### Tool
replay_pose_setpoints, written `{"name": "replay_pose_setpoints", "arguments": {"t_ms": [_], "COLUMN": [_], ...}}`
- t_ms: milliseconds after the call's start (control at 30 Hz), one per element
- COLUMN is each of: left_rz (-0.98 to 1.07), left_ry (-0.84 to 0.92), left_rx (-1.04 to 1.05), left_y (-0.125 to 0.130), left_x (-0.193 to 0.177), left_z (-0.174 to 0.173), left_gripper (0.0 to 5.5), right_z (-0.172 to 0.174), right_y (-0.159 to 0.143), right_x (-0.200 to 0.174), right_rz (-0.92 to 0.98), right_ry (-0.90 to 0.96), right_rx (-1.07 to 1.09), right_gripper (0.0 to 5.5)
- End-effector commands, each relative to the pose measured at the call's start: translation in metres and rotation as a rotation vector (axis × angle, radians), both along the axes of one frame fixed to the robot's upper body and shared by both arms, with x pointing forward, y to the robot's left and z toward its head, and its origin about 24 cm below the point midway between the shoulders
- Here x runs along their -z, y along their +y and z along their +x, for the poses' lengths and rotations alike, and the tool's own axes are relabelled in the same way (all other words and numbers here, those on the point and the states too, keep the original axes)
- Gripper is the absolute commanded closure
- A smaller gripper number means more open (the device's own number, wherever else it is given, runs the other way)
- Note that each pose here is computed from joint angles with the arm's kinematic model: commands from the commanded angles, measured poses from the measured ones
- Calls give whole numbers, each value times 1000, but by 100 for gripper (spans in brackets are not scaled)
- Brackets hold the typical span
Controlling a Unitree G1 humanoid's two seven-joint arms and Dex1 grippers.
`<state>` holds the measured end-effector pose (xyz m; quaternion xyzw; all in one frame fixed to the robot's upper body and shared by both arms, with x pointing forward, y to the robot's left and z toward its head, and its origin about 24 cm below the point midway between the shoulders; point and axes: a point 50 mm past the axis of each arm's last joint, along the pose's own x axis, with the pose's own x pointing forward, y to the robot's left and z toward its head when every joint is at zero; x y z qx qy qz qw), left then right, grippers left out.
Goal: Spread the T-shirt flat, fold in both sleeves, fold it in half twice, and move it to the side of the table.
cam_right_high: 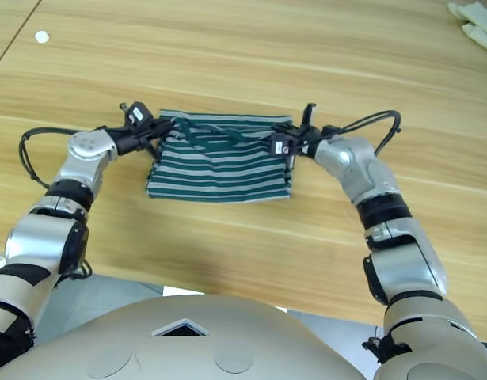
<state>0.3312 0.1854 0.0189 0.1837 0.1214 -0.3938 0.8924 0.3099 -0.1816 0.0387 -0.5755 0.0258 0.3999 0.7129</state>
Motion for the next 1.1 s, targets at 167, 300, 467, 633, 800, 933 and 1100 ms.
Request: {"name": "replay_pose_setpoints", "arguments": {"t_ms": [167,300,467,633,800,933,1100], "left_rz": [8,-7,-68,-201,-234,-260,-261], "left_ry": [38,-7,-39,-131,-172,-191,-204], "left_rx": [-132,-357,-589,-506,-456,-446,-460], "left_y": [-2,8,18,19,21,23,31], "left_x": [-9,-31,-41,-45,-29,-19,-13], "left_z": [19,40,49,43,27,16,7], "left_gripper": [463,401,346,346,346,346,346], "right_z": [20,50,56,3,-33,-64,-122], "right_y": [4,-1,0,3,-22,-36,-13], "right_x": [-14,-25,-19,-23,-17,21,30], "right_rz": [192,363,417,405,211,-32,-35], "right_ry": [-73,-148,-202,-96,61,229,376], "right_rx": [154,411,478,7,-97,-141,-388], "right_gripper": [433,363,276,185,103,97,97]}}
